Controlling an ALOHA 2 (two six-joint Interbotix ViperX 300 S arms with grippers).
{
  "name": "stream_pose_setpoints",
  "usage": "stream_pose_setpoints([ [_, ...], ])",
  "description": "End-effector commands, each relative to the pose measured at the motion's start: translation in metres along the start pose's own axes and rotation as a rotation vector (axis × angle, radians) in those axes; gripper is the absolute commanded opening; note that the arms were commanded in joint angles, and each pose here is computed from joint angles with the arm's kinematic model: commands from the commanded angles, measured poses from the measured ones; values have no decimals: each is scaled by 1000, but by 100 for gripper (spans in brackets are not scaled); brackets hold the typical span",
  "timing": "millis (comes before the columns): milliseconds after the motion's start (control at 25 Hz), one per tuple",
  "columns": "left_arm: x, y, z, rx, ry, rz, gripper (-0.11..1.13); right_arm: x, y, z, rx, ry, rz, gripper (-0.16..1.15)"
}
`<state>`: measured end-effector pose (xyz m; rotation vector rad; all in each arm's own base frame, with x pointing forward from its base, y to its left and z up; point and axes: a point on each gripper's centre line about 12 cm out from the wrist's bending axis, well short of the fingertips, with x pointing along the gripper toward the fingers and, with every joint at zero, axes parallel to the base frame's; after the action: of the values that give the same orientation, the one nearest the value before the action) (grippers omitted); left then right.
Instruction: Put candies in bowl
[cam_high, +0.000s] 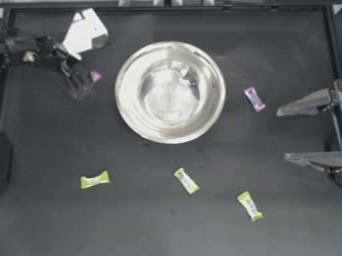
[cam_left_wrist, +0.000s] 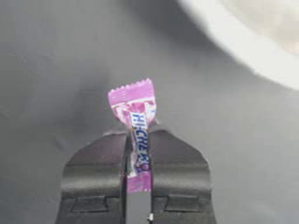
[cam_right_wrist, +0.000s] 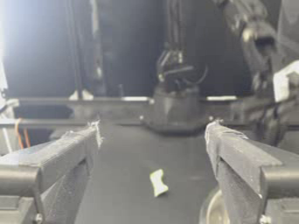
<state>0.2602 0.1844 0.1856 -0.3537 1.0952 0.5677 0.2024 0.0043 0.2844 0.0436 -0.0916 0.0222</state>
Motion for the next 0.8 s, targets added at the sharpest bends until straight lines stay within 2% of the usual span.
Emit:
stream_pose_setpoints([
  [40,-40,-8,28,24,-149,-15,34,2,0,2,4,0,-2,100],
  [280,-61,-43,65,111,-298,-74,33,2,-1,0,13,4,-6,100],
  [480,-56,-76,83,171,-378,-143,32,2,-1,-1,13,7,-6,100],
  [600,-48,-85,91,187,-402,-169,33,2,-1,0,13,6,-6,100],
  [800,-23,-92,104,215,-389,-170,33,2,-1,-2,14,11,-6,100],
])
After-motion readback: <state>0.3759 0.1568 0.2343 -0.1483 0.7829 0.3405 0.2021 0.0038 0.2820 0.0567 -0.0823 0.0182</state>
